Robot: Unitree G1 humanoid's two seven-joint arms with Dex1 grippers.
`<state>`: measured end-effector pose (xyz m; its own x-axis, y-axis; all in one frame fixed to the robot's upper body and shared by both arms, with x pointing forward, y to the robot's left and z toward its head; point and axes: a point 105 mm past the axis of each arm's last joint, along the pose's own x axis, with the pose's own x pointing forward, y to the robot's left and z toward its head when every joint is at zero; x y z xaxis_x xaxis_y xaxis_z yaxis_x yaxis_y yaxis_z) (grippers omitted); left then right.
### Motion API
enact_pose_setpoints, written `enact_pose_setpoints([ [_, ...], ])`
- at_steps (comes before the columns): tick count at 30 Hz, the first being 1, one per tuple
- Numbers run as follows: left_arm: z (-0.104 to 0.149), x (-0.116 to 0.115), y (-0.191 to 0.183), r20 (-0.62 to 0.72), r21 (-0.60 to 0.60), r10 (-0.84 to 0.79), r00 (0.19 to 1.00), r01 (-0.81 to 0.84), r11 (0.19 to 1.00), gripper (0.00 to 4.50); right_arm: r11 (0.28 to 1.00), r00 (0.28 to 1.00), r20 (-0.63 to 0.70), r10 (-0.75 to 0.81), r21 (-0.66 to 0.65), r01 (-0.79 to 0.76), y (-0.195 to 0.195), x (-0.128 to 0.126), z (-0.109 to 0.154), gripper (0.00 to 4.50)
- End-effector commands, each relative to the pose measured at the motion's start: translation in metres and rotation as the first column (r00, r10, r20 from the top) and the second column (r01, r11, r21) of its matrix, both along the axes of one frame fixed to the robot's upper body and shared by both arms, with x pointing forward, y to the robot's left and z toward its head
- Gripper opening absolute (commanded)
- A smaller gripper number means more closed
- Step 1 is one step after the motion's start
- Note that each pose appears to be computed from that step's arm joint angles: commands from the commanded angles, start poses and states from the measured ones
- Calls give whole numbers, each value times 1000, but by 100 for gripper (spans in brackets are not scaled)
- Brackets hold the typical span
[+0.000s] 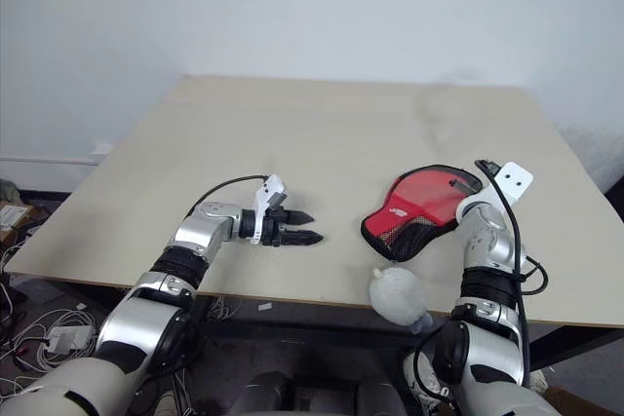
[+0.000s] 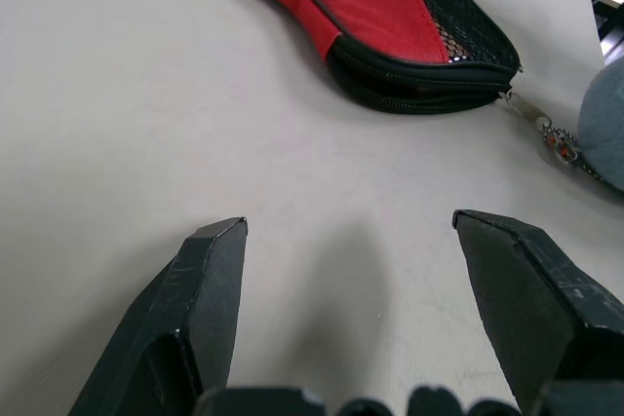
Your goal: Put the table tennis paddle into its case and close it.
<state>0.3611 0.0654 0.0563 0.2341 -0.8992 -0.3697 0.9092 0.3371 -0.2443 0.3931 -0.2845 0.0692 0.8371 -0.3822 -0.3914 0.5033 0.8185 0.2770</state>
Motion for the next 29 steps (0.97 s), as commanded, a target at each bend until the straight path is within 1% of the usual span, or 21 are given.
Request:
enact_pose_setpoints([
  [1,25,8,-2,76,-32,-1,997,3,999,358,999,999,9,45,-24,-44,6,5,7,5],
  [3,26,7,-2,73,-42,-2,997,5,999,358,999,999,-20,42,-2,-42,9,3,0,5],
  [6,28,7,-1,76,-46,8,997,-5,999,358,997,997,-30,75,-30,-76,12,4,0,67],
  [8,28,7,-2,77,-50,11,997,-7,999,358,994,997,-19,76,-78,-78,9,5,6,130],
  [10,32,7,-3,77,-67,16,997,-11,998,358,990,997,19,78,-122,-75,5,6,19,197],
  [12,35,8,-2,73,-80,23,997,-18,997,358,981,990,75,120,-161,-107,8,7,35,270],
  [13,36,8,-1,73,-79,26,997,-20,997,358,974,982,109,153,-183,-131,11,7,44,306],
  [14,38,9,1,73,-79,30,997,-24,997,358,955,958,182,220,-241,-173,19,6,63,335],
  [15,40,10,5,72,-80,36,997,-30,996,358,929,923,239,301,-291,-228,32,4,79,335],
  [17,40,14,16,60,-85,66,996,-61,995,358,870,841,300,450,-358,-338,59,-5,96,335],
  [18,39,17,23,58,-74,91,994,-86,993,358,846,786,344,514,-358,-396,74,-11,101,335],
  [19,37,19,29,63,-58,110,992,-106,993,358,804,710,382,591,-345,-484,93,-19,104,335],
  [20,36,21,34,72,-46,126,989,-123,991,358,720,604,395,693,-333,-609,118,-32,102,335],
  [21,36,22,40,81,-36,143,986,-140,989,358,629,508,384,771,-337,-701,139,-45,97,335],
  [22,37,24,47,87,-32,155,984,-153,988,358,565,445,371,815,-338,-753,155,-53,94,335],
  [23,39,25,50,94,-36,172,981,-170,985,358,507,405,329,853,-337,-793,163,-59,84,335],
  [25,39,25,52,99,-51,193,976,-189,981,358,440,369,257,893,-328,-836,167,-67,63,335],
  [26,34,25,56,97,-39,214,972,-211,977,358,427,368,230,901,-321,-846,168,-67,56,335],
  [28,26,27,60,102,-2,241,965,-242,970,358,438,381,230,896,-308,-844,170,-66,53,335],
  [29,27,25,59,104,-3,236,966,-237,971,358,447,384,247,890,-302,-842,170,-65,55,335],
])
